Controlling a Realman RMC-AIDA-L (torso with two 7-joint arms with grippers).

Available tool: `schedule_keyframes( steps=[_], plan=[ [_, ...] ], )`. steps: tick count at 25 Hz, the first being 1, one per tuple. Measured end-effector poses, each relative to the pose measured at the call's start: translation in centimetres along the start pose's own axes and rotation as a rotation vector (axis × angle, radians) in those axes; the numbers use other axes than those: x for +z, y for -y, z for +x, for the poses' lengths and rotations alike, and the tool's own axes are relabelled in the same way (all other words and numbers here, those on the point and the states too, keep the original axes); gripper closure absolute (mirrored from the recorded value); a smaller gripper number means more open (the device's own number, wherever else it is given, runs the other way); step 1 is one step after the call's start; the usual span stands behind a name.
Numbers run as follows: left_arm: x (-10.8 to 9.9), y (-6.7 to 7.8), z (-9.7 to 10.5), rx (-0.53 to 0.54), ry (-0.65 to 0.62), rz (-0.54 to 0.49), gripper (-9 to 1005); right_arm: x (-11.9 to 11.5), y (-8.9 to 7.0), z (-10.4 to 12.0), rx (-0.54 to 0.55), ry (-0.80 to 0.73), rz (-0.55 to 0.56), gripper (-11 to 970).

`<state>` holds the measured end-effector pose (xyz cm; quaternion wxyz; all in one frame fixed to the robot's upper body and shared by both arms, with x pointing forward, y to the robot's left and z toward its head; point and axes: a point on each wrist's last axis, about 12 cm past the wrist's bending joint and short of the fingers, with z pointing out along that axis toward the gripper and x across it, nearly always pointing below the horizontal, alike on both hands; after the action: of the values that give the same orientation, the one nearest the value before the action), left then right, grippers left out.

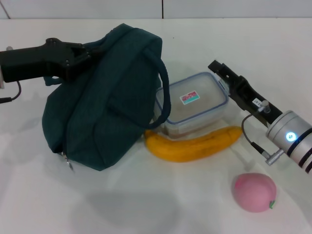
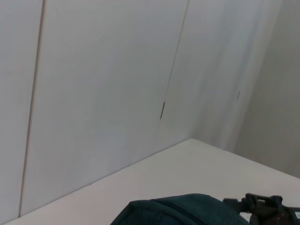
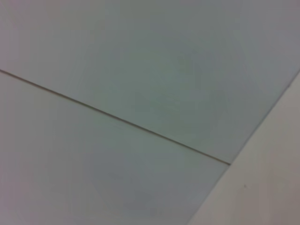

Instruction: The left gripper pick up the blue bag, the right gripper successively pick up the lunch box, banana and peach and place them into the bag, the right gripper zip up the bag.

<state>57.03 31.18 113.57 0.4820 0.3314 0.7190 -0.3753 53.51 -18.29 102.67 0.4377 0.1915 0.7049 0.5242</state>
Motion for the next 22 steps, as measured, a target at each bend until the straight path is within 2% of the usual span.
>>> schedule_keyframes(
  steps=[22],
  plan=[
    [-0.13,0.21,0.24,0.012,-0.001,0.009,959,0.58,-0.12,-0.29,-0.016,-0.004,0.006,166]
  ],
)
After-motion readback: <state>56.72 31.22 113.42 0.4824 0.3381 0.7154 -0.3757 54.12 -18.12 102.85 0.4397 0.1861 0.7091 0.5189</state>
